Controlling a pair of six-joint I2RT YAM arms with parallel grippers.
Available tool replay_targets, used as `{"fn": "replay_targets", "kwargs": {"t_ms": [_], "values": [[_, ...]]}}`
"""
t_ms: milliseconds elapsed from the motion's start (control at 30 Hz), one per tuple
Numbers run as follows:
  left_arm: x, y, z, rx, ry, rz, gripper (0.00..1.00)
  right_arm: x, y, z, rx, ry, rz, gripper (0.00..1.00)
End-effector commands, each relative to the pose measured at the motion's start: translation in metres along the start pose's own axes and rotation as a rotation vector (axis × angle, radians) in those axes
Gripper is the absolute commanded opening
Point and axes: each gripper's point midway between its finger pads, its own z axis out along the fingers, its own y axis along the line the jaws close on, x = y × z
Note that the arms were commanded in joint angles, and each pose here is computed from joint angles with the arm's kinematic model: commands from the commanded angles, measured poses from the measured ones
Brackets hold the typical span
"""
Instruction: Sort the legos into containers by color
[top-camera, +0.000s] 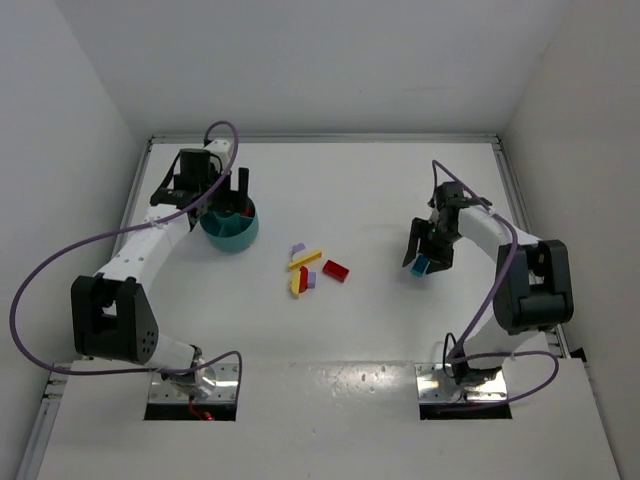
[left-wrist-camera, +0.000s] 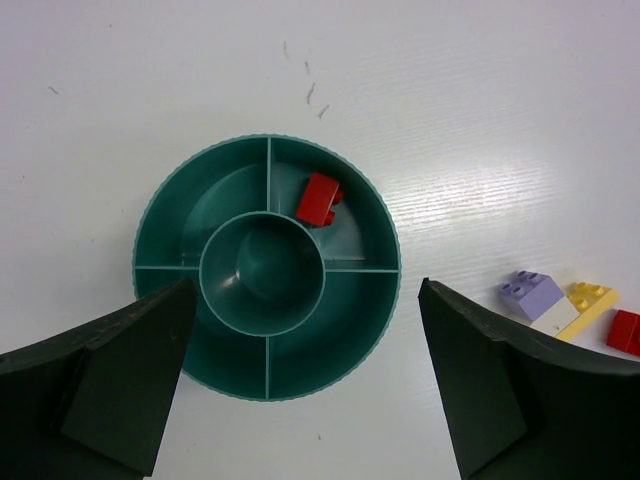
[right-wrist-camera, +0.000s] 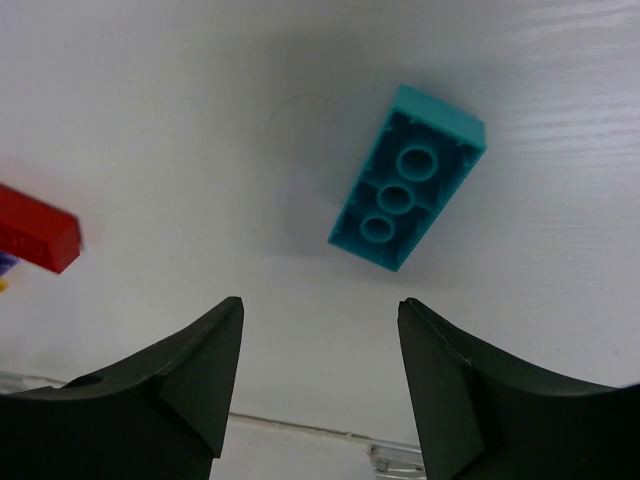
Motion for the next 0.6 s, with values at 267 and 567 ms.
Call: {"fn": "replay_targets", "kwargs": {"t_ms": [267, 567], "values": [[-0.015, 0.014, -0.014, -0.067, -0.073, -0.022, 1.00, -0.038, -0.031, 0.024, 0.123, 0.008, 0.172, 0.64], [-0.007, 0.024, -0.018, -0.078, -0.066, -0.031, 1.00, -0.116, 0.077, -0.004, -0.237, -0.169, -0.232, 0.00]]}}
